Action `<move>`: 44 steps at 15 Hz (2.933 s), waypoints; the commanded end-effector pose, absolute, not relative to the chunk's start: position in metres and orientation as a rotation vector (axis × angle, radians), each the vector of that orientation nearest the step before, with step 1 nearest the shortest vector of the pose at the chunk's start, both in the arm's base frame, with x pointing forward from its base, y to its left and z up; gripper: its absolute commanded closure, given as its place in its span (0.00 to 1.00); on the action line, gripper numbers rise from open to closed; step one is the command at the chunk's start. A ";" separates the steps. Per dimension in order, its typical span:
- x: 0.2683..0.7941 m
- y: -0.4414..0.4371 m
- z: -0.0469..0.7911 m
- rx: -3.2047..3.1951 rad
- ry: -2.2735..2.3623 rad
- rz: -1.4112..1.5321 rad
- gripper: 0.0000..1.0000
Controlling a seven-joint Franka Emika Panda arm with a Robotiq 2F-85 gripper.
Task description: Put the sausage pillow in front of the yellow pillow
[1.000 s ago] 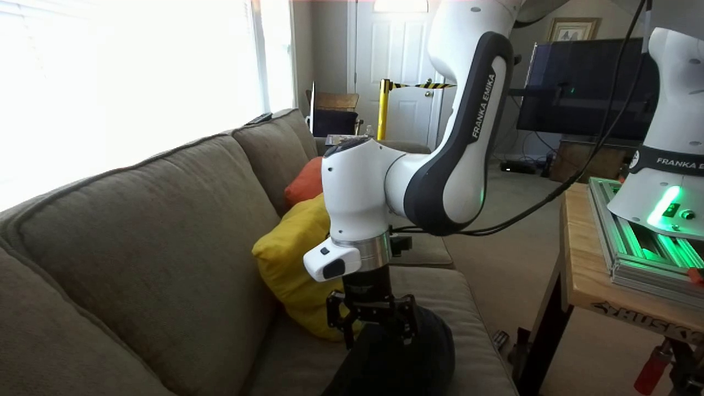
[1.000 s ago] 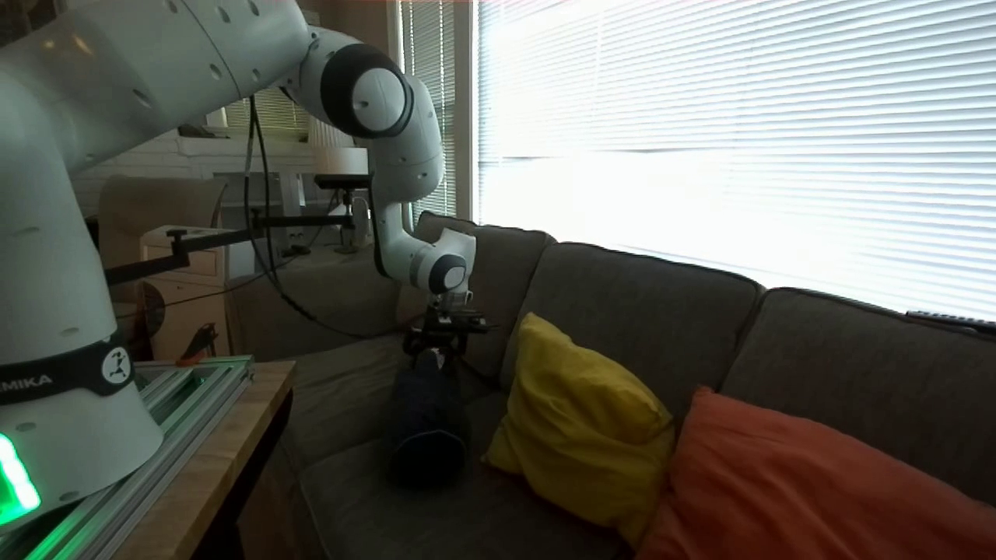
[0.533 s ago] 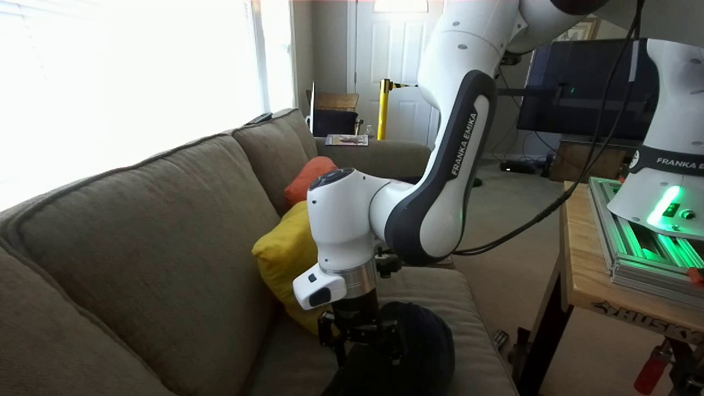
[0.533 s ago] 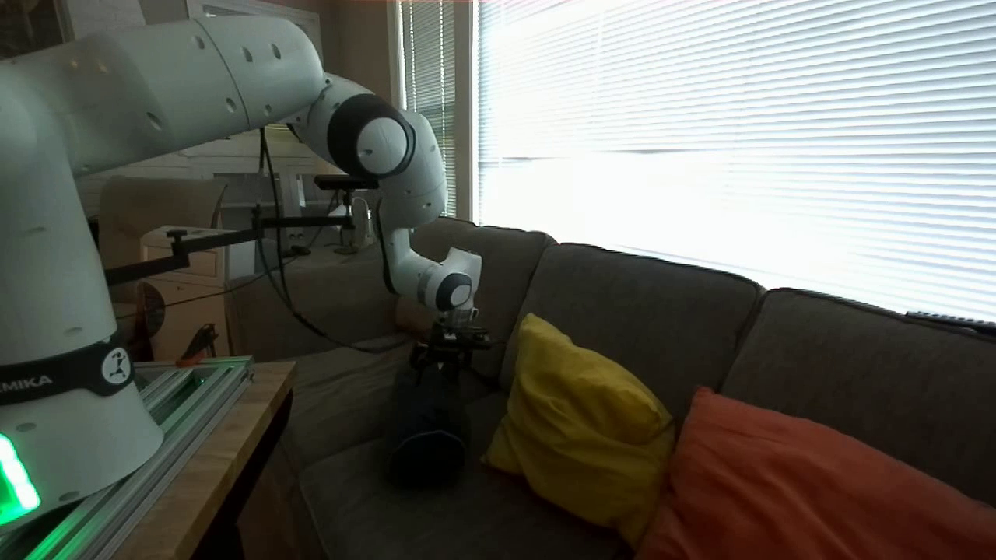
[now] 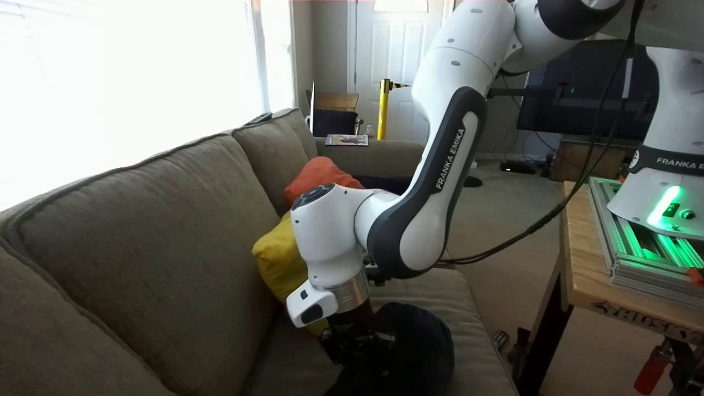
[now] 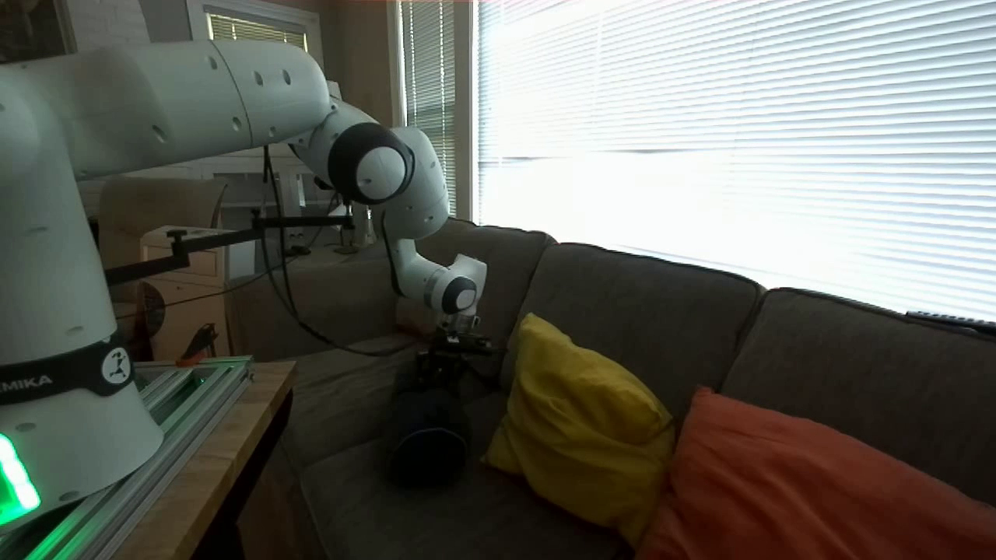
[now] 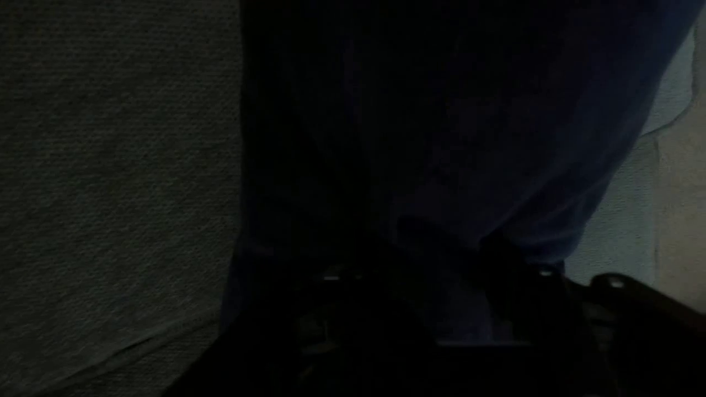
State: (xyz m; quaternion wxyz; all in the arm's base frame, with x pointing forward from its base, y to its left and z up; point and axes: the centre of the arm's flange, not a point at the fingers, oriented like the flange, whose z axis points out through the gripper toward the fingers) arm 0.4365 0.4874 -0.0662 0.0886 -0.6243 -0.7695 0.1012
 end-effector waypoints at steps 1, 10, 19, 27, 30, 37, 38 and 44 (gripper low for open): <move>0.448 0.500 -0.078 -1.837 -2.281 0.347 0.81; 0.442 0.490 0.028 -1.702 -2.353 0.484 0.99; 0.412 0.465 0.094 -1.681 -2.358 0.673 0.99; 0.370 0.415 0.139 -1.908 -2.217 0.785 0.99; 0.353 0.390 0.141 -2.021 -2.115 0.836 0.99; 0.353 0.318 0.115 -2.354 -1.929 0.738 0.99; 0.355 0.310 0.110 -2.402 -1.890 0.700 0.99; 0.353 0.284 0.116 -2.618 -1.587 0.596 0.99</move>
